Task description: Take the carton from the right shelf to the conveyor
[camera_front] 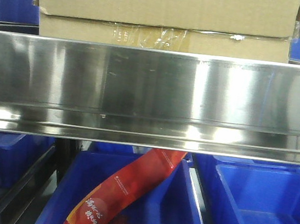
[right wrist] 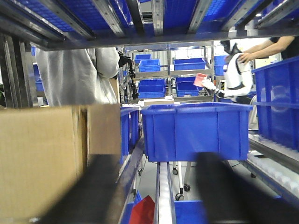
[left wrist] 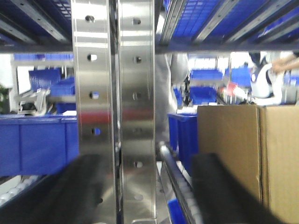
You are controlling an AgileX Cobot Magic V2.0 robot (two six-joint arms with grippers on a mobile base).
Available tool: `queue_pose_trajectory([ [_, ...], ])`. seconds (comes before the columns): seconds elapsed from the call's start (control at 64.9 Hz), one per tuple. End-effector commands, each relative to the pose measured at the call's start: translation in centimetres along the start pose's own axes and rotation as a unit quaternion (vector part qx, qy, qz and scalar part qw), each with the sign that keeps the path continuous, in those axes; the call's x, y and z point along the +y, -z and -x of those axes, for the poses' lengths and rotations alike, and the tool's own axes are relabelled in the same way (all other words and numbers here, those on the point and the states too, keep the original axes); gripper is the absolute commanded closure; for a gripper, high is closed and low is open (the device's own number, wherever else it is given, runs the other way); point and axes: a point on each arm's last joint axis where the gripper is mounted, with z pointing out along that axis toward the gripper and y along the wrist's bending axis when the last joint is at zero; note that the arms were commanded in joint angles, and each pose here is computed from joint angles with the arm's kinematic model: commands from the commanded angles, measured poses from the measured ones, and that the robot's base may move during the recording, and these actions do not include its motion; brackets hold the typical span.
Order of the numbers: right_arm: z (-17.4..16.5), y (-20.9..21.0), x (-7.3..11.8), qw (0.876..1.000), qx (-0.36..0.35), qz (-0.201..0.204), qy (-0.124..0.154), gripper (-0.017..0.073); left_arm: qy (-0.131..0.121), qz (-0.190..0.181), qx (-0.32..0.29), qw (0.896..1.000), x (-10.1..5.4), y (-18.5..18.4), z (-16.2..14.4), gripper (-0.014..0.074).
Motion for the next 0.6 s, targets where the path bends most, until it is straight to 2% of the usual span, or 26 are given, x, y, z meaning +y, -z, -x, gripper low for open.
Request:
queue_pose_trajectory([
  [0.0, 1.5, -1.2, 0.1, 1.000, 0.009, 0.000, -0.002, 0.0059, 0.011, -0.003, 0.023, 1.000, 0.0, -1.0, 1.8, 0.0178],
  [0.046, 2.0, -1.9, 0.2, 1.000, 0.022, 0.000, -0.002, -0.0012, 0.024, -0.009, 0.045, 0.999, 0.0, -2.0, 2.6, 0.0181],
  [0.139, 3.0, -3.3, 0.3, 0.999, 0.052, 0.001, -0.002, 0.0001, 0.039, -0.033, 0.075, 0.996, -0.3, -3.4, 4.5, 0.0181],
  [0.231, 4.2, -5.0, 0.4, 0.997, 0.079, 0.001, -0.003, 0.0012, 0.045, -0.087, 0.101, 0.990, -1.2, -5.1, 6.4, 0.0181],
  [0.308, 5.3, -6.3, 0.5, 0.997, 0.081, 0.001, -0.003, 0.0012, 0.045, -0.140, 0.128, 0.981, -2.4, -6.7, 7.6, 0.0181],
  [0.447, 7.2, -8.3, 0.7, 0.994, 0.106, 0.005, -0.004, 0.0012, 0.042, -0.235, 0.174, 0.955, -5.7, -9.8, 9.6, 0.0181],
  [0.585, 9.0, -10.7, 1.2, 0.987, 0.158, 0.019, -0.005, 0.0012, 0.038, -0.299, 0.185, 0.935, -9.8, -13.1, 11.3, 0.0181],
])
